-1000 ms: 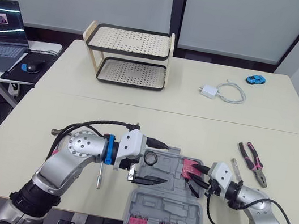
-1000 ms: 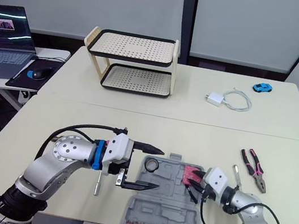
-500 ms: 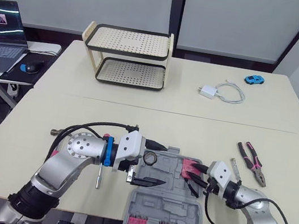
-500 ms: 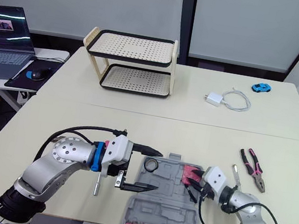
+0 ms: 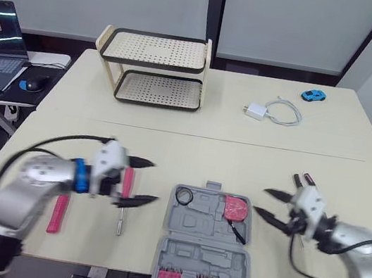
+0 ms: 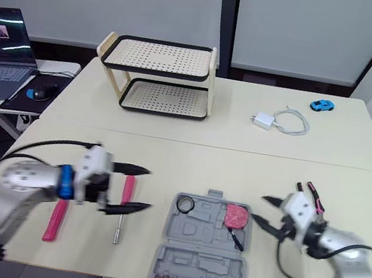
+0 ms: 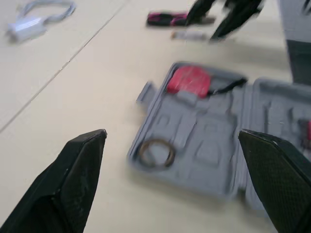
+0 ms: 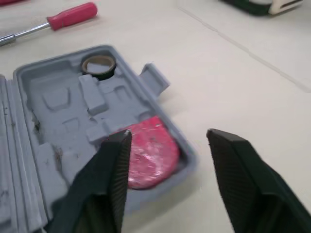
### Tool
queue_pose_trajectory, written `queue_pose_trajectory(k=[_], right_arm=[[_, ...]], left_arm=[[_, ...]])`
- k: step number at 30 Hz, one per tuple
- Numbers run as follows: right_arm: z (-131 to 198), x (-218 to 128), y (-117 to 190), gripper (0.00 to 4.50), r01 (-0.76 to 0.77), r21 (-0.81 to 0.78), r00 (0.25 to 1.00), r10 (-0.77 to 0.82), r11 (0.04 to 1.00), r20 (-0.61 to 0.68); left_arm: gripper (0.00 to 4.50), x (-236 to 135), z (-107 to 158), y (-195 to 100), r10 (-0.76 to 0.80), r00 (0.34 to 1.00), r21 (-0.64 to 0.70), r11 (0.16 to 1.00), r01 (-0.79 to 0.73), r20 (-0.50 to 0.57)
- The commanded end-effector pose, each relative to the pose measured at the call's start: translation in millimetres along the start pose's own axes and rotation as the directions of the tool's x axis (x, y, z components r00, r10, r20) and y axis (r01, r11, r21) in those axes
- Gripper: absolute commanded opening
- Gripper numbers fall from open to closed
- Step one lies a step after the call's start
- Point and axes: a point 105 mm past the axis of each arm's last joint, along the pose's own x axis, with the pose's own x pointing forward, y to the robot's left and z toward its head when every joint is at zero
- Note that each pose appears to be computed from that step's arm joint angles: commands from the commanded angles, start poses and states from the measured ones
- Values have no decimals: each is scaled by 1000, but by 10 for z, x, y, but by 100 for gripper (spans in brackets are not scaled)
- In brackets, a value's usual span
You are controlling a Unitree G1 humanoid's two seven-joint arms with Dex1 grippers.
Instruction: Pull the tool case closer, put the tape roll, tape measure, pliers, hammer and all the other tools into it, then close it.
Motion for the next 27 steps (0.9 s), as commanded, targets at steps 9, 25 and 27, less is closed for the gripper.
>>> queue_pose_trajectory(k=[9, 25, 27], right_arm=[[-257, -1150, -651, 446, 337, 37, 930, -327, 941, -171], [-873, -1816, -988, 446, 555, 20, 788, -518, 832, -333], [-864, -1763, -986, 446, 546, 30, 797, -508, 837, -326]], left_arm=[[450, -1629, -498, 586, 528, 837, -104, 833, -544, -146], [450, -2280, -1133, 579, 657, 677, -132, 678, -723, -331], [450, -2242, -1128, 586, 654, 684, -136, 683, -718, -324]])
